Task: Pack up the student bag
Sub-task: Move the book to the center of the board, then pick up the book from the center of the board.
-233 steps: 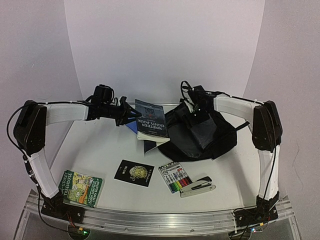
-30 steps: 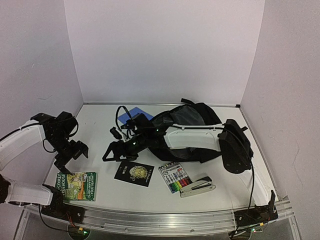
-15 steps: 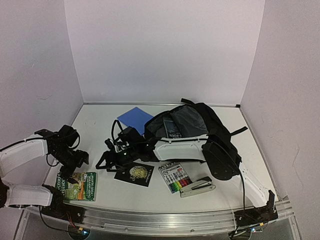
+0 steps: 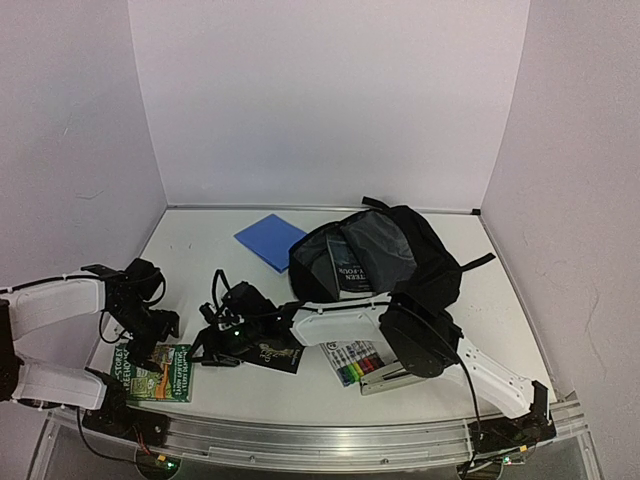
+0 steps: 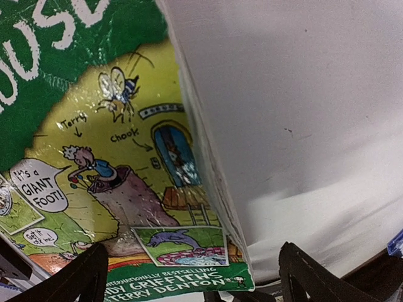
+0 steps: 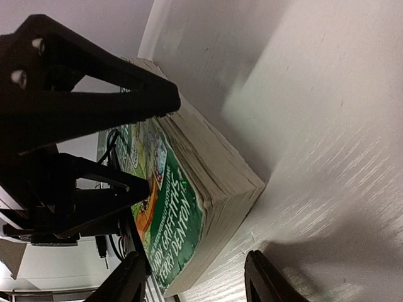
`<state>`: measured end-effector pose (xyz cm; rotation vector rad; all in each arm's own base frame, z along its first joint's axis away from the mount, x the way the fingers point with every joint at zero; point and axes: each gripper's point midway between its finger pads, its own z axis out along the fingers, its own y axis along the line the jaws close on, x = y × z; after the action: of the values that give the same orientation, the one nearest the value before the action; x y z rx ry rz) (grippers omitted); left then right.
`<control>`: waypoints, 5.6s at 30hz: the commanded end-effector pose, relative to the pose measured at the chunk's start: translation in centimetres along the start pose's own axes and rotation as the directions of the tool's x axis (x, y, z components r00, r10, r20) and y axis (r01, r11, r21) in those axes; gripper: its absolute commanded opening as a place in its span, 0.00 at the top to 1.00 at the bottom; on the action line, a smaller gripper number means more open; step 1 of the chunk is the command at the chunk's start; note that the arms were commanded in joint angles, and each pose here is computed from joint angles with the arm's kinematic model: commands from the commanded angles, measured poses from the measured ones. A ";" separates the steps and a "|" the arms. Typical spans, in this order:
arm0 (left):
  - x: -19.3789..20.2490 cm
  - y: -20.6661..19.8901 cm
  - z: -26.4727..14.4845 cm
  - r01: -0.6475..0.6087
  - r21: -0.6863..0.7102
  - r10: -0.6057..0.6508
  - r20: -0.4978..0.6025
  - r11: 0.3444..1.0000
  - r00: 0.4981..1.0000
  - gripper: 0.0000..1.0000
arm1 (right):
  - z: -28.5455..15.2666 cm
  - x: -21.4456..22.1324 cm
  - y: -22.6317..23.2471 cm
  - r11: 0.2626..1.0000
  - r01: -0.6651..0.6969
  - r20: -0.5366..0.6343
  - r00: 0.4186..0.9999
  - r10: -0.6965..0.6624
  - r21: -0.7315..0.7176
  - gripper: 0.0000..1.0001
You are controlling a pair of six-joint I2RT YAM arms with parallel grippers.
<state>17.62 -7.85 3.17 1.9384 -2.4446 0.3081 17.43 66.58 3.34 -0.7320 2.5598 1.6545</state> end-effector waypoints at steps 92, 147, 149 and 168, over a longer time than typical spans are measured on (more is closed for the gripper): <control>-0.1 -7.9 0.2 -0.094 0.355 0.131 -0.082 0.930 0.988 0.01 | -12.2 -14.6 -5.0 0.837 0.428 0.140 0.858 -0.495 0.340 0.18; 6.0 -22.2 -11.9 -0.495 0.771 0.613 0.176 0.401 0.771 1.00 | -16.4 -14.9 -1.4 0.917 0.339 0.180 0.908 -0.377 0.210 0.50; 6.5 -23.1 -13.8 -0.509 0.776 0.628 0.192 0.373 0.754 1.00 | -19.6 -16.6 -0.5 0.905 0.332 0.227 0.891 -0.394 0.267 0.38; 14.6 -30.4 -20.6 -0.472 0.881 0.862 0.231 0.011 0.452 1.00 | -40.6 -16.4 -14.3 0.385 0.095 0.086 0.899 -0.429 0.918 0.26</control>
<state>40.79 -22.44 26.53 0.4362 -2.9415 1.9532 46.68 36.55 15.28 -0.5841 2.3432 0.3657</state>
